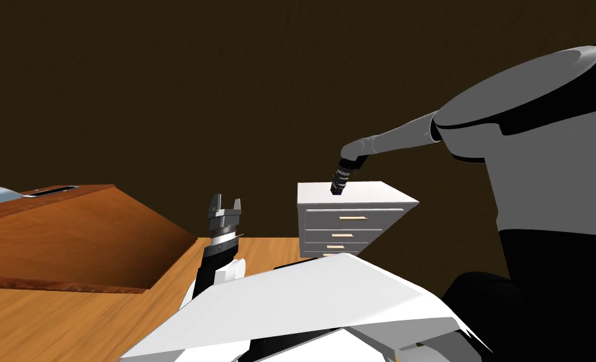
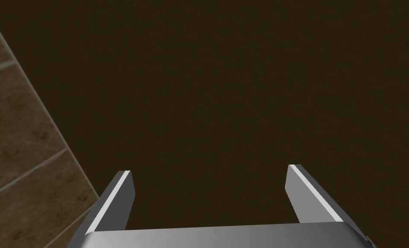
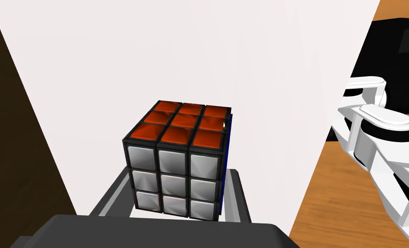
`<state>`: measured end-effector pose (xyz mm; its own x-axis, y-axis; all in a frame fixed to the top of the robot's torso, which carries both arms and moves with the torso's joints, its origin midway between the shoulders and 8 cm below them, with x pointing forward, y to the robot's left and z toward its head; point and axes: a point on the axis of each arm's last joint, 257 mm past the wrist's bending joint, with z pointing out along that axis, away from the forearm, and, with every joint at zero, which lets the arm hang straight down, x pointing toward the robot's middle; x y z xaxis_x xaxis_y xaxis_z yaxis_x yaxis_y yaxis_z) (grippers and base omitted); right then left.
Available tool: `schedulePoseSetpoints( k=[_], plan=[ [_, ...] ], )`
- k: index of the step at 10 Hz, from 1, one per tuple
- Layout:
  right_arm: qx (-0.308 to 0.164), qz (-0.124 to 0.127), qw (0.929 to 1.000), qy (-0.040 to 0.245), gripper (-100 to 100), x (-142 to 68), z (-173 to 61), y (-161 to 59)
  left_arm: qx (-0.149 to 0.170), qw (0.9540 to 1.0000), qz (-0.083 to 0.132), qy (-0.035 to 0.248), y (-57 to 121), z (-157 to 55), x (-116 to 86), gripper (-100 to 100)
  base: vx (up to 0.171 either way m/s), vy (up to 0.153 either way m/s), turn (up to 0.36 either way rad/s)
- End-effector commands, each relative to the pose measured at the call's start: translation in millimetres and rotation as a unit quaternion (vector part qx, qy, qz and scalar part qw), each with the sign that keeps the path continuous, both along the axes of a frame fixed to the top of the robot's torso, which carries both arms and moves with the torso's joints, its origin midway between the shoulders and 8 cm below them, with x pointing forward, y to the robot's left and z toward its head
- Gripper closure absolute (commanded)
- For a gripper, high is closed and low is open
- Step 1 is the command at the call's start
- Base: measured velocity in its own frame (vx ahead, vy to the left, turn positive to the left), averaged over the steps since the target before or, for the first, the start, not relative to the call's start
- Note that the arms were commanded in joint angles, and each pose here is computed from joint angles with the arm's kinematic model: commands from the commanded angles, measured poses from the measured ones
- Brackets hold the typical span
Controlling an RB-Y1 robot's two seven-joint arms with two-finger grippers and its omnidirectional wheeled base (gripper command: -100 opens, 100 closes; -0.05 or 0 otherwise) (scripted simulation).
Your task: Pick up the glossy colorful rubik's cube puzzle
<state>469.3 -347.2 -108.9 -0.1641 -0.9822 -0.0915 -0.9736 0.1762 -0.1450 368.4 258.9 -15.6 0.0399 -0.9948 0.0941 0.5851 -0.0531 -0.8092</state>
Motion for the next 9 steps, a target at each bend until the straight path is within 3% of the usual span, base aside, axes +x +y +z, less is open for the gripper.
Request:
schedulePoseSetpoints(
  k=[1, 4, 5, 6, 8, 9],
  plan=[
    [0.000, 0.000, 1.0000, 0.000, 100, 0.0, 0.0, 0.0, 0.000, 1.0000, 0.000, 0.000, 0.0, 0.0, 0.0, 0, 0.000, 0.000, 0.000],
    [0.000, 0.000, 1.0000, 0.000, 100, 0.2, 0.3, 0.0, 0.000, 1.0000, 0.000, 0.000, 0.0, 0.0, 0.0, 0, 0.000, 0.000, 0.000],
    [0.000, 0.000, 1.0000, -0.001, 0, 0.3, 0.4, -0.1, 0.000, 1.0000, 0.000, 0.000, 0.0, 0.0, 0.0, 0, 0.000, 0.000, 0.000],
    [0.000, 0.002, 1.0000, 0.000, 100, -0.5, 13.5, 5.4, 0.000, 1.0000, 0.000, 0.000, 0.0, 0.0, 0.0, 0, 0.000, -0.016, -0.038],
    [0.000, 0.003, 1.0000, -0.001, 100, -0.8, 13.1, 4.2, 0.000, 1.0000, 0.000, 0.000, 0.0, 0.0, 0.0, 0, 0.002, -0.019, -0.022],
    [0.000, 0.003, 1.0000, 0.000, 0, -1.3, 13.6, 4.5, 0.000, 1.0000, 0.000, 0.000, 0.0, 0.0, 0.0, 0, 0.000, 0.000, 0.000]
  ],
)
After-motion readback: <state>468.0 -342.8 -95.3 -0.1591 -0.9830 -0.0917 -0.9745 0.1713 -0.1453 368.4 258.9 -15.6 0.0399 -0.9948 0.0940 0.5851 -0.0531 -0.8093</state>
